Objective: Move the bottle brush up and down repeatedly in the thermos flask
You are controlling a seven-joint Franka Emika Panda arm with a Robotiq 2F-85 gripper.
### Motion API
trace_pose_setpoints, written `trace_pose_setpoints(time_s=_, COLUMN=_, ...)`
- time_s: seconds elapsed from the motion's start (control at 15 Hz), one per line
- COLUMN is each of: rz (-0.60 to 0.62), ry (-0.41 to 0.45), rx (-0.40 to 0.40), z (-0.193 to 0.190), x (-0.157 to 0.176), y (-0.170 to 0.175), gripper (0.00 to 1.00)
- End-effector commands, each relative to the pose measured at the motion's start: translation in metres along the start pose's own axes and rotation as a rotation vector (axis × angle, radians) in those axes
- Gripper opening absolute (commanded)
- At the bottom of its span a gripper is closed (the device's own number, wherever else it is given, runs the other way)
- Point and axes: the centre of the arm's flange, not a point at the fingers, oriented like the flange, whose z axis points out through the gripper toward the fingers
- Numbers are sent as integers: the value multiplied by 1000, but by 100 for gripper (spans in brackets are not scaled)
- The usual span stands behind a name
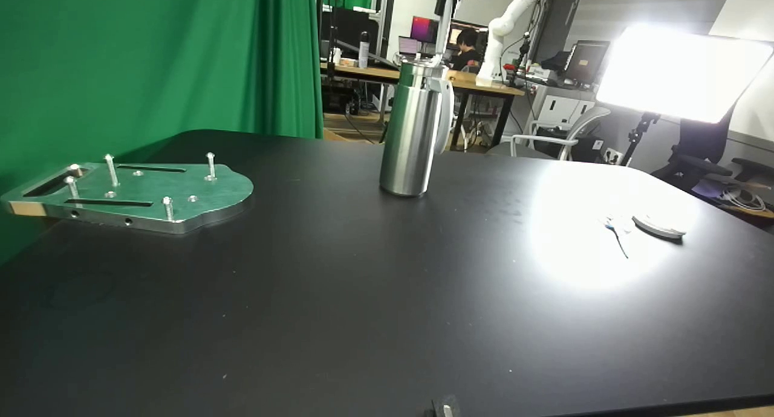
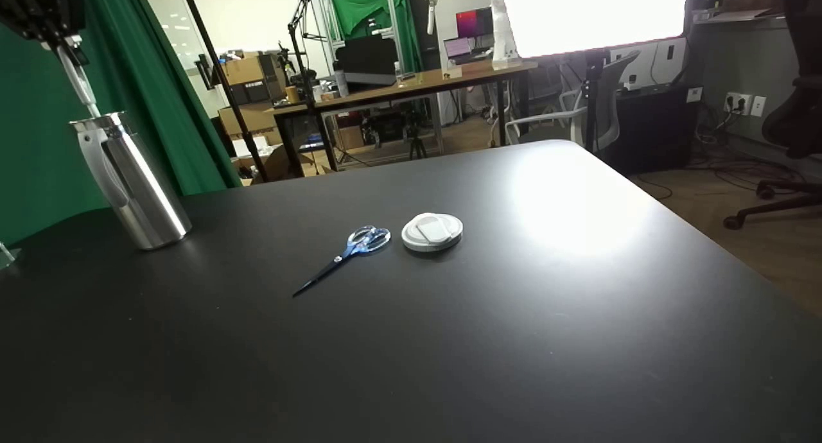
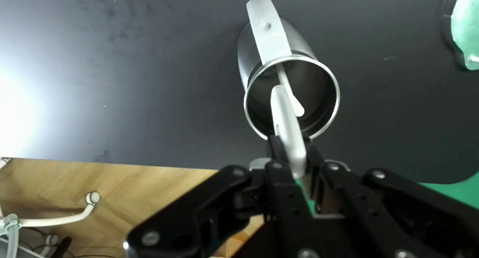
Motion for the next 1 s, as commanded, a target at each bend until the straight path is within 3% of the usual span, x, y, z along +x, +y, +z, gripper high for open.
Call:
trace_pose_setpoints(time_s=0.0, rz=14, ry=55, rx=-10, z=-45, x=4, y=1, gripper=4)
trace_pose_setpoints(time_s=0.47, rz=16, ry=132, rx=-3, z=-100, x=2, y=3, gripper=4)
trace_pose_setpoints(time_s=0.93, rz=22, ry=95, rx=-11, z=-75, x=-2, y=5, gripper=4)
